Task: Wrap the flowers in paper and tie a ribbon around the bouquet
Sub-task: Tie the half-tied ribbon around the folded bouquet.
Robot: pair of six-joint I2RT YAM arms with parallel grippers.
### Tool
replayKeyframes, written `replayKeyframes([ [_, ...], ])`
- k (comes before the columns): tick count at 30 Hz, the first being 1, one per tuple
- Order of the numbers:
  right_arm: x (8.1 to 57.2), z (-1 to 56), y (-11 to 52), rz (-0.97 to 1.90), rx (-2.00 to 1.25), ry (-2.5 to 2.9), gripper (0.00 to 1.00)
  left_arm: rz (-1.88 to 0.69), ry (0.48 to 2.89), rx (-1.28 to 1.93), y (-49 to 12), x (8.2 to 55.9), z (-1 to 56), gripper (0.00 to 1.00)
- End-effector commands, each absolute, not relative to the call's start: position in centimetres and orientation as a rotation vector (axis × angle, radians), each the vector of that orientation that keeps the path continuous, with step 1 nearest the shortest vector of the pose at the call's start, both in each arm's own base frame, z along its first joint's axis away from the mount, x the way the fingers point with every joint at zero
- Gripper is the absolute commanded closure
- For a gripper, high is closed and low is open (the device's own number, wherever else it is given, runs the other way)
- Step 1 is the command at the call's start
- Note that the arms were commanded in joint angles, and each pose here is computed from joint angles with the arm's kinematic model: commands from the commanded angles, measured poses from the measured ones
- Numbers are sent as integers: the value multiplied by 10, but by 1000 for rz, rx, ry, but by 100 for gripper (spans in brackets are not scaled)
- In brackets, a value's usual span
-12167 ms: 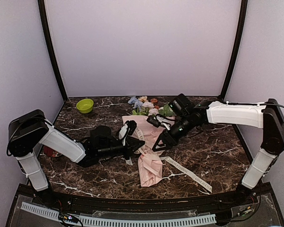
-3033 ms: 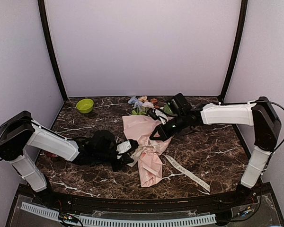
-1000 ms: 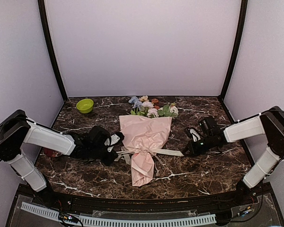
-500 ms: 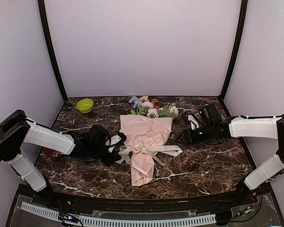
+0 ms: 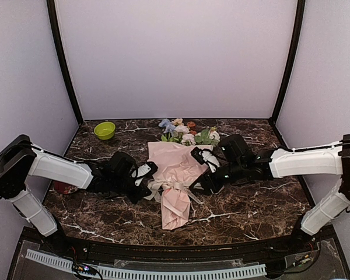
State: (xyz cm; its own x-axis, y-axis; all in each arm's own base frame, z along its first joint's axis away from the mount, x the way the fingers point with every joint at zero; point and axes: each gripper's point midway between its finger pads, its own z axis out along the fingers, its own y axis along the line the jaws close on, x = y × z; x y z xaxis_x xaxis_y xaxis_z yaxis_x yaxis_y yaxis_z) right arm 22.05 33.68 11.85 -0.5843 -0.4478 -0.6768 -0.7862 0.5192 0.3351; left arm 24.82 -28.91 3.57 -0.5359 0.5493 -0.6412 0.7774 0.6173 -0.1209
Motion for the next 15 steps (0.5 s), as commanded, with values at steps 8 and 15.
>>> replayKeyframes([
  [8,230,96,392,908,-1200,2169,39,-562,2279,1063,-294,250,38,100],
  [15,227,87,398,928,-1237,2187,73,-548,2272,1073,-297,255,41,100],
])
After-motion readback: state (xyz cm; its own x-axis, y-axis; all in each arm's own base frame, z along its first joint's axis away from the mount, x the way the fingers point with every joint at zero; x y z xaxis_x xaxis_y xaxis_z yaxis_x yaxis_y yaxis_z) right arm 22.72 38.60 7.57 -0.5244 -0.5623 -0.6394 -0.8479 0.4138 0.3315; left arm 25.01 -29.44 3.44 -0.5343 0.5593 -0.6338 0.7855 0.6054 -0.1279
